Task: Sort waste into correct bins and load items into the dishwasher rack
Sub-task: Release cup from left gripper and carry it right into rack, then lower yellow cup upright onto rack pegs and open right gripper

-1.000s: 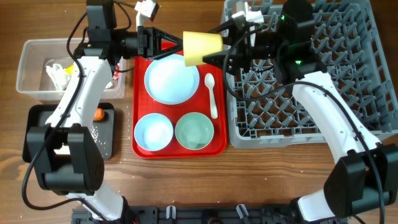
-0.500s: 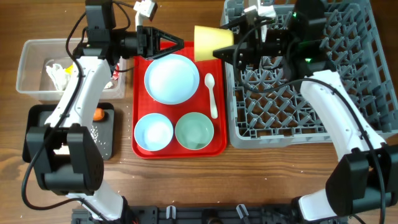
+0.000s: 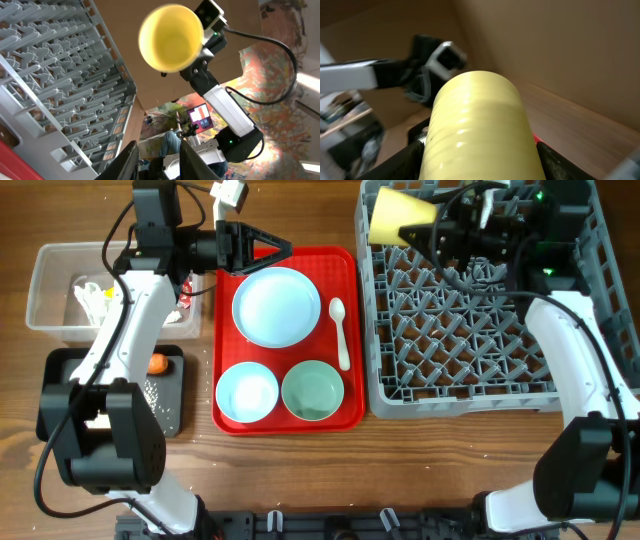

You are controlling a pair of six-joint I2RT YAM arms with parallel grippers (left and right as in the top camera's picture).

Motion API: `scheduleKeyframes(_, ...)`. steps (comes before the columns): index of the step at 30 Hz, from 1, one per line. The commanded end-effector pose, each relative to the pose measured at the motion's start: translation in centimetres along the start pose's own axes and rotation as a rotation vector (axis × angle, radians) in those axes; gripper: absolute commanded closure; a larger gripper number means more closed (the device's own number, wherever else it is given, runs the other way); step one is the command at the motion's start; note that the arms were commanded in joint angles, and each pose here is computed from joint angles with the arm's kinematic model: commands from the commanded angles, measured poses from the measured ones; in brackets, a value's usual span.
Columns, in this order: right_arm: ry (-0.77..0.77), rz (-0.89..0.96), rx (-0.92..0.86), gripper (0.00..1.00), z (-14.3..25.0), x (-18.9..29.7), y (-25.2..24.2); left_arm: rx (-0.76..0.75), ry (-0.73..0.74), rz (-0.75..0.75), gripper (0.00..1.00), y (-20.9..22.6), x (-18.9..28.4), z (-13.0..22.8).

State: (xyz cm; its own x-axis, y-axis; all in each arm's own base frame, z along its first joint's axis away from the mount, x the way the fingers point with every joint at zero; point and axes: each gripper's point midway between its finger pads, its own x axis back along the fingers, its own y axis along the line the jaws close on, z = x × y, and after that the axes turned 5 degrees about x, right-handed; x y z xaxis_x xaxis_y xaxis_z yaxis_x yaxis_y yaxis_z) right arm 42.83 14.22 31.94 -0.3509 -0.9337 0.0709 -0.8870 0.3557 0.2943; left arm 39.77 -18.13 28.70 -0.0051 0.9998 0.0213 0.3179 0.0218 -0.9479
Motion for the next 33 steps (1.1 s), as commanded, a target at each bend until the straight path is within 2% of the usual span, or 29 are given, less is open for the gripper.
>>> scheduleKeyframes(1, -0.014, 0.278, -0.081, 0.84, -0.1, 2.1, -5.0, -0.003, -0.011, -0.011, 0.74, 0.1, 0.2, -0.3)
scheduleKeyframes(7, 0.067, 0.656, -0.124, 0.87, 2.7, 5.4, -10.7, 0.008, -0.037, -0.049, 0.75, 0.8, 0.2, -0.7)
scheduleKeyframes(9, 0.117, 0.787, -0.123, 0.89, 3.9, 7.0, -12.3, 0.046, -0.070, -0.103, 0.74, 1.9, 0.3, -1.0)
scheduleKeyframes(17, 0.208, 1.035, -0.182, 0.95, 6.4, 10.5, -14.4, 0.102, -0.204, -0.329, 0.71, 6.1, 1.5, -2.5)
scheduleKeyframes(19, 0.223, 1.057, -0.192, 0.95, 6.8, 10.9, -14.5, 0.130, -0.252, -0.424, 0.63, 7.7, 2.2, -2.9)
scheduleKeyframes(22, 0.229, 1.089, -0.195, 0.96, 6.9, 11.3, -14.7, 0.137, -0.311, -0.527, 0.46, 9.3, 3.3, -3.6)
scheduleKeyframes(24, 0.243, 1.118, -0.201, 0.95, 7.3, 11.8, -14.9, 0.136, -0.326, -0.551, 0.34, 9.7, 3.6, -3.7)
scheduleKeyframes(26, 0.270, 1.140, -0.219, 0.96, 8.0, 12.2, -14.8, 0.137, -0.331, -0.561, 0.27, 9.8, 3.7, -3.8)
scheduleKeyframes(28, 0.288, 1.137, -0.236, 0.96, 8.3, 12.3, -14.6, 0.136, -0.332, -0.561, 0.11, 9.8, 3.7, -3.8)
scheduleKeyframes(32, 0.307, 1.138, -0.286, 0.96, 6.4, 12.5, -13.4, 0.136, -0.332, -0.561, 0.00, 9.8, 3.7, -3.8)
scheduleKeyframes(33, 0.314, 1.134, -0.283, 0.96, 5.4, 12.5, -12.9, 0.136, -0.332, -0.561, 0.00, 9.8, 3.7, -3.8)
